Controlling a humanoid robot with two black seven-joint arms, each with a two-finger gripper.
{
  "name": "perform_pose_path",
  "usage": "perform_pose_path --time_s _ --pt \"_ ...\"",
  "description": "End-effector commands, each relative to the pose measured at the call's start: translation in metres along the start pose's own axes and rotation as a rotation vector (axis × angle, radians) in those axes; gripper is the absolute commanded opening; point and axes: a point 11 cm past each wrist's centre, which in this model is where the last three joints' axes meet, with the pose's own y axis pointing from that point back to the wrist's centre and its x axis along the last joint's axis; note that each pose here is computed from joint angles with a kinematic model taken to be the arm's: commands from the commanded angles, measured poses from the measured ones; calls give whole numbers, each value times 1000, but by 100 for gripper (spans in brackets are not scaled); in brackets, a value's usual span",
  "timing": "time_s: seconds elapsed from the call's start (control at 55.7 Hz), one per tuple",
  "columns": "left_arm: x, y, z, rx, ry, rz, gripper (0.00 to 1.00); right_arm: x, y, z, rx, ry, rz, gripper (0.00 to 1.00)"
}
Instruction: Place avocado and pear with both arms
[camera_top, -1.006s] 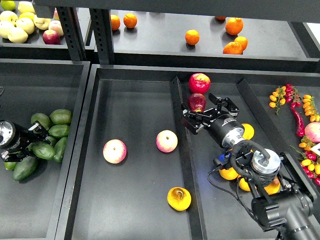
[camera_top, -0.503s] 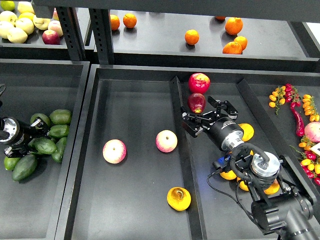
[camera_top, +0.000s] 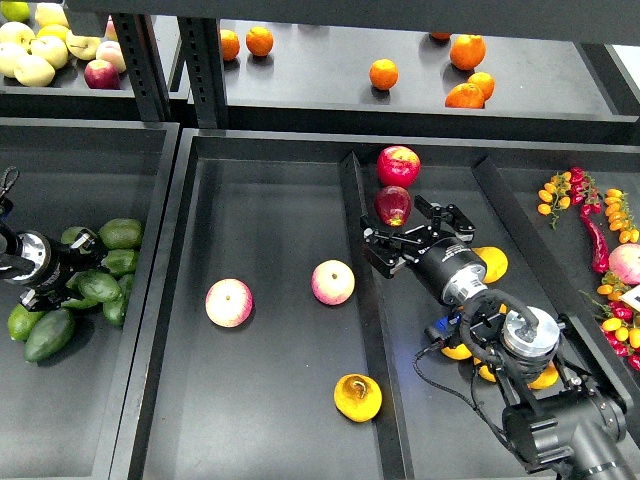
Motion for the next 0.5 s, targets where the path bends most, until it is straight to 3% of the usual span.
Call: perform_pose_path --time_s 0.0,0.251,0.485 --pt "0 1 4 -9 2 -2 69 1 0 0 -1 0 1 100" --pt "4 5 9 -20 2 7 86 1 0 0 -1 0 1 100" --pt "14 28 49 -130 26 16 98 6 1 5 -11 -1 13 100"
